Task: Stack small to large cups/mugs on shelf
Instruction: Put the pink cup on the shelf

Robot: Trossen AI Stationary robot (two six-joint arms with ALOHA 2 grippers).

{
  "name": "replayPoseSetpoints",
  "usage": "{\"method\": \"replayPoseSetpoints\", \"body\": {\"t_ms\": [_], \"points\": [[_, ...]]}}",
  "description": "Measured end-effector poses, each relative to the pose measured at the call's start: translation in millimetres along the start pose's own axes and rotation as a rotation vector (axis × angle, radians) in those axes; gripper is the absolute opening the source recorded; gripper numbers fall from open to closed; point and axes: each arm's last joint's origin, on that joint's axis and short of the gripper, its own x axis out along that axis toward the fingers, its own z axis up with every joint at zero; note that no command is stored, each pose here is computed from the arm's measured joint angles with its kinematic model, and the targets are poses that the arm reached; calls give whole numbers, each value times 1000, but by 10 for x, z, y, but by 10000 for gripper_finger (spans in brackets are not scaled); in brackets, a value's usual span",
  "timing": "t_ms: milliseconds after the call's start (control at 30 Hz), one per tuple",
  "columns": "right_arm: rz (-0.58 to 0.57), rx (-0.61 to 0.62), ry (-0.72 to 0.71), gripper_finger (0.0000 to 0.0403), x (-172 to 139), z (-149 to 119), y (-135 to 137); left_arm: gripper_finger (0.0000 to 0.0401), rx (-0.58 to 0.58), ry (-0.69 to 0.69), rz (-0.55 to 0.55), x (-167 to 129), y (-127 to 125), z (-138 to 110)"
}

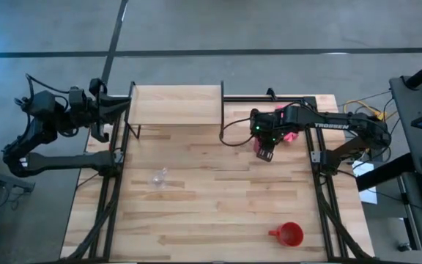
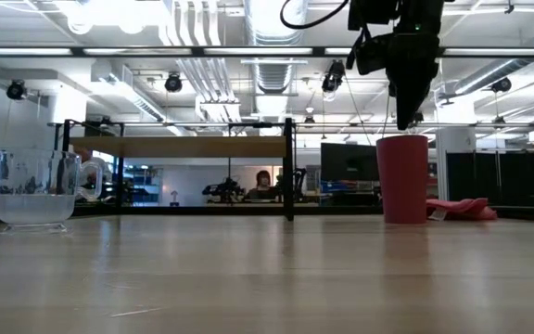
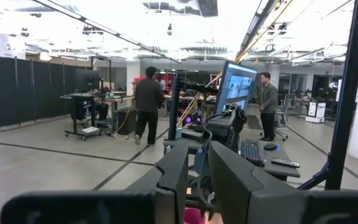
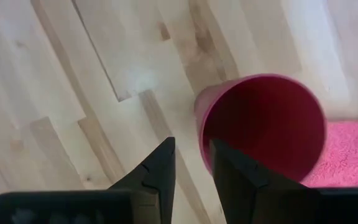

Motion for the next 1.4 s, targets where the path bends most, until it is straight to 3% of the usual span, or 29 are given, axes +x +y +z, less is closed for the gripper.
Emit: {"method": "replayPoseSetpoints", "body": {"t_ms": [200, 967, 1200, 1400], "points": [[-82, 3, -18, 93, 8, 8, -37, 52, 0, -17, 0, -56, -2, 19], [-81, 13, 12, 92, 359, -123, -62, 52, 1, -26, -1, -92, -5, 27], [-106, -6, -31, 17, 271, -54, -62, 52, 1, -27, 0, -89, -4, 27], [-16, -2, -138, 10, -36, 136, -15, 52, 1, -27, 0, -91, -4, 26]]}}
